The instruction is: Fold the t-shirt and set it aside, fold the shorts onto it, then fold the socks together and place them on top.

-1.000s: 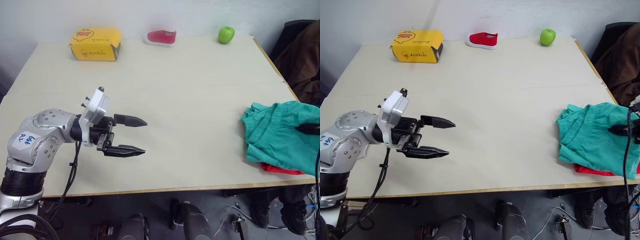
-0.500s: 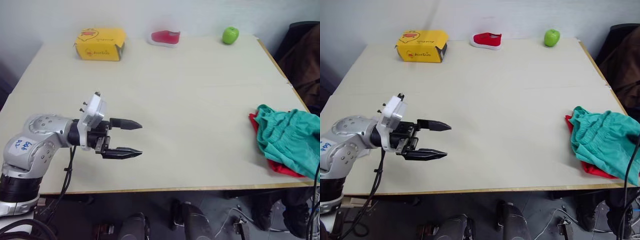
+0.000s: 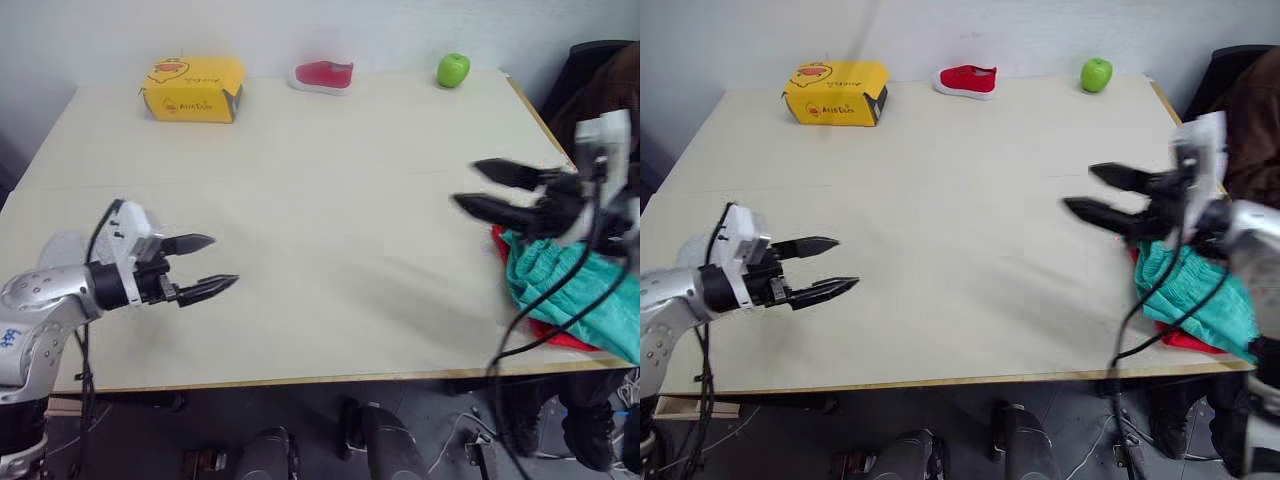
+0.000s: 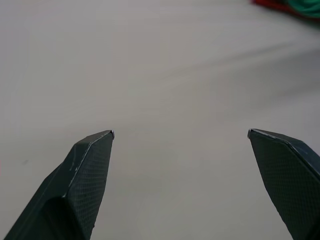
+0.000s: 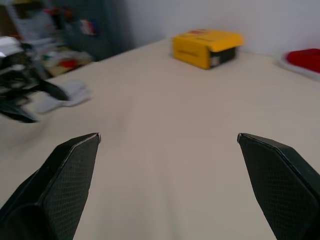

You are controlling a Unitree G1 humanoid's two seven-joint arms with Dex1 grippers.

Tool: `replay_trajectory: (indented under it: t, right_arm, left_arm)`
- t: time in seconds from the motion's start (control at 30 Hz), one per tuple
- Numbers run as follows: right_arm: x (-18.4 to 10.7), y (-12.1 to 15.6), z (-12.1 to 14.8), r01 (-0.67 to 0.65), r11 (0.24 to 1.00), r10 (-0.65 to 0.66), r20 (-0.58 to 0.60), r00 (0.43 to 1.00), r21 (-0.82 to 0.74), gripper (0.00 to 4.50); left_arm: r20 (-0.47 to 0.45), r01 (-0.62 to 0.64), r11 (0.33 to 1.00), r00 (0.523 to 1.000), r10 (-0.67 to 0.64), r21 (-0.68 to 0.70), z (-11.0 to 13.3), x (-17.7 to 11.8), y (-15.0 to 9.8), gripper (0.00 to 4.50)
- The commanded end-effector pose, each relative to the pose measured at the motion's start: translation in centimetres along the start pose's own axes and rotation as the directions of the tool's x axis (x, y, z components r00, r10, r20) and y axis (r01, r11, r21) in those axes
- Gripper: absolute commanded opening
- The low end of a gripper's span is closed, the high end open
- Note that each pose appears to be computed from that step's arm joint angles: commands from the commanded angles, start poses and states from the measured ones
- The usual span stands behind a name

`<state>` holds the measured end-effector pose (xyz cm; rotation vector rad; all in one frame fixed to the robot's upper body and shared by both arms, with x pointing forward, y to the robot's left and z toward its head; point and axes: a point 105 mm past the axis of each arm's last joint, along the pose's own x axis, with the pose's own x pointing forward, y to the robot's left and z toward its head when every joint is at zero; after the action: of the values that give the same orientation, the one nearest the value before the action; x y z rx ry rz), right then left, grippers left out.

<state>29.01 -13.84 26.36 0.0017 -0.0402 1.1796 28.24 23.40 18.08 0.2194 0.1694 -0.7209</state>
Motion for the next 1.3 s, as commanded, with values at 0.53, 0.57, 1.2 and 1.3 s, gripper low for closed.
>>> replay_trajectory:
  t: [0.53,0.57,1.2,1.3]
  right_arm:
    - [4.7,5.1,-1.4,-0.243,0.969,0.244,-0.013,0.97,0.046,4.47]
    - [4.7,5.2,-1.5,-0.241,0.97,0.242,-0.014,0.97,0.045,4.47]
    - [4.7,5.7,-1.5,-0.229,0.973,0.229,-0.021,0.973,0.036,4.47]
    - [4.7,5.8,-1.7,-0.229,0.973,0.23,-0.03,0.973,0.033,4.47]
  left_arm:
    - [-0.226,-0.765,0.642,0.634,0.739,-0.049,-6.3,-5.8,13.0,4.5]
    - [-0.24,-0.768,0.638,0.631,0.738,-0.06,-6.6,-5.8,13.0,4.5]
    - [-0.319,-0.64,0.745,0.757,0.57,-0.186,-7.8,-2.4,11.0,4.5]
    - [-0.345,-0.637,0.747,0.756,0.557,-0.19,-8.5,-2.3,10.8,4.5]
